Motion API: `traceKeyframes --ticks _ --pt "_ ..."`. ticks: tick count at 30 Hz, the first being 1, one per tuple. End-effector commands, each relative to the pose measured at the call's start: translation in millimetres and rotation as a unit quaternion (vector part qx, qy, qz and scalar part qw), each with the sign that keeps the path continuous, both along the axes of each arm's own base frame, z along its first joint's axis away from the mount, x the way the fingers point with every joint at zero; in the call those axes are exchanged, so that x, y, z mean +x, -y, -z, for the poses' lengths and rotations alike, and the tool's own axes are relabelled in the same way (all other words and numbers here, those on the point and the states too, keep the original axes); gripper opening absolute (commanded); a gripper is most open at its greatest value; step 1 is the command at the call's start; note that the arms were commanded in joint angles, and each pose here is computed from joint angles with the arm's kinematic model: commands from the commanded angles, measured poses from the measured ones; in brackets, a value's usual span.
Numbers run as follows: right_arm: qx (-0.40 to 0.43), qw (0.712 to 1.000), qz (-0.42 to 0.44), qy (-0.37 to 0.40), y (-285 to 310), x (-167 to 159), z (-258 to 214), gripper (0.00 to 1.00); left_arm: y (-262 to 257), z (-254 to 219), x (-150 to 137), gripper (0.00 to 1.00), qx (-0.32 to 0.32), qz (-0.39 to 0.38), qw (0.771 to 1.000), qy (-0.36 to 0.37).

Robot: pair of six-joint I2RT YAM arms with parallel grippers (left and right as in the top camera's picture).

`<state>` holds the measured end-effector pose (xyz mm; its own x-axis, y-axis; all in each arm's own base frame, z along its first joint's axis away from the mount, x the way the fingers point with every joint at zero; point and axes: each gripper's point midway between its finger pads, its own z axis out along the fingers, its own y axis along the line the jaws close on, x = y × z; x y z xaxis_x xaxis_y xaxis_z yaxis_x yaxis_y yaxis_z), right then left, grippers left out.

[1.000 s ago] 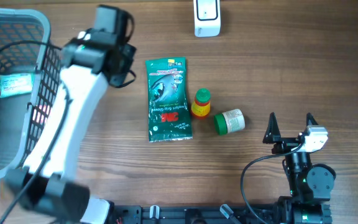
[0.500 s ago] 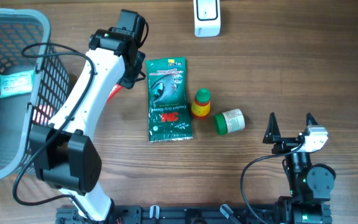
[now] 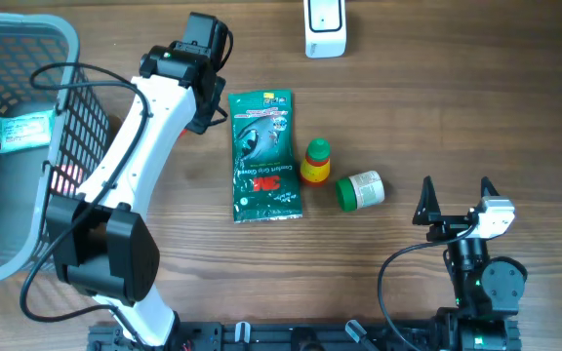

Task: Scan the item barcode
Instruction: 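Carry the Nescafe stick over the gloves pack and lay it down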

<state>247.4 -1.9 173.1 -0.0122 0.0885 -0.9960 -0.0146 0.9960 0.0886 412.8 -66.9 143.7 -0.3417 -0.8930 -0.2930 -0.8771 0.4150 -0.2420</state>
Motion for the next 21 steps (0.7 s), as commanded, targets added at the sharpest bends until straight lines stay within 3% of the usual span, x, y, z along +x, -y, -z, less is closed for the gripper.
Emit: traceKeyframes --ticks 1,21 --pt "-0.004 1.0 0.008 0.002 3 0 0 1.0 -5 6 8 0.04 0.018 -0.014 1.0 0.006" --pt "-0.004 1.0 0.008 0.002 3 0 0 1.0 -1 33 11 0.04 0.014 -0.028 0.999 -0.018"
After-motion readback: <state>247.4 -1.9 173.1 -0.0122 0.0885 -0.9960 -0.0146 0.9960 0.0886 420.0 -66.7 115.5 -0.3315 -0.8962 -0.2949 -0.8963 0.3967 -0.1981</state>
